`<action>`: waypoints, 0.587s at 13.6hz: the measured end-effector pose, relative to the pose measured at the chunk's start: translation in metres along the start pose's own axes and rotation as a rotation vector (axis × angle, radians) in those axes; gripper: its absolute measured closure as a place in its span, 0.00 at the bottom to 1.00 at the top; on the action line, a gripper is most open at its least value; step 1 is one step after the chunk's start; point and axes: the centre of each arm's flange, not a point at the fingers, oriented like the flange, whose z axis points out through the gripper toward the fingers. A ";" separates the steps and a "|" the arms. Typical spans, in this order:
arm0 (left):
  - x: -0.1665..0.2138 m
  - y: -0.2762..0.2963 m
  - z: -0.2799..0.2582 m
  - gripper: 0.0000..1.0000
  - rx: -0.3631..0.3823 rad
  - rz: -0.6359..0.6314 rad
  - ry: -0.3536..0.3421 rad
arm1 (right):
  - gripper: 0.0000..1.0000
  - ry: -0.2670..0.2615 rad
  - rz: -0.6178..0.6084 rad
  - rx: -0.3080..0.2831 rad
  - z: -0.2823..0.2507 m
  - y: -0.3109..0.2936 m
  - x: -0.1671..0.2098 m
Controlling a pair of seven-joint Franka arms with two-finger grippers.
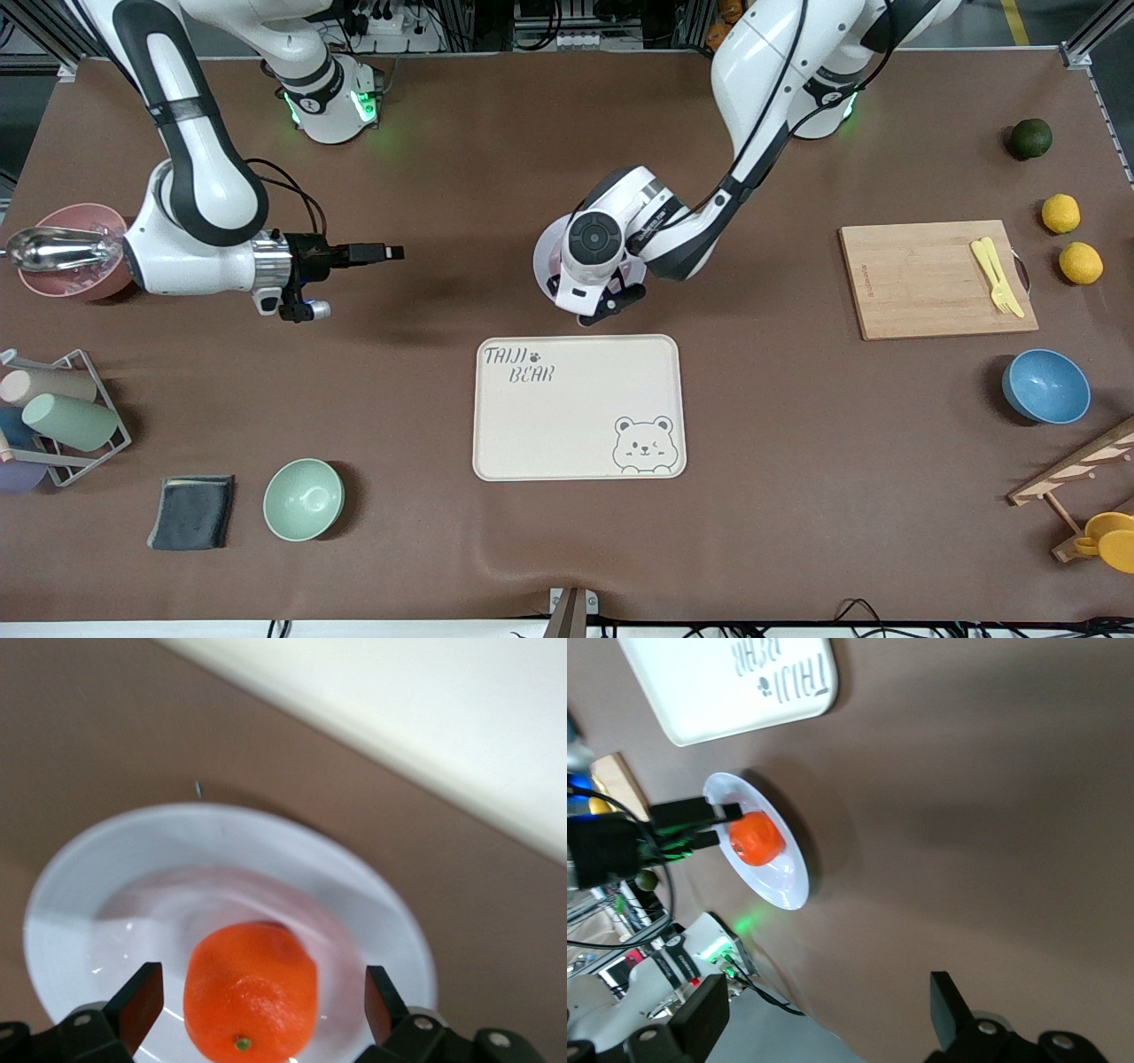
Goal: Place orange and plate with both arms
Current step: 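Release the orange onto the plate while the right gripper approaches, then withdraw the left gripper while the right gripper grips the plate rim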
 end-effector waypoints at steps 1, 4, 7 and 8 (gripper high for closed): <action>0.014 -0.004 -0.032 0.00 -0.029 -0.021 0.016 | 0.00 0.013 -0.003 0.012 0.013 -0.001 -0.002; 0.058 -0.041 -0.148 0.00 -0.120 -0.091 0.079 | 0.00 0.067 -0.016 0.040 0.064 -0.012 -0.011; 0.099 -0.093 -0.241 0.00 -0.206 -0.102 0.156 | 0.00 0.118 -0.015 0.081 0.121 -0.025 -0.024; 0.112 -0.109 -0.262 0.00 -0.227 -0.080 0.182 | 0.00 0.135 -0.012 0.092 0.140 -0.028 -0.027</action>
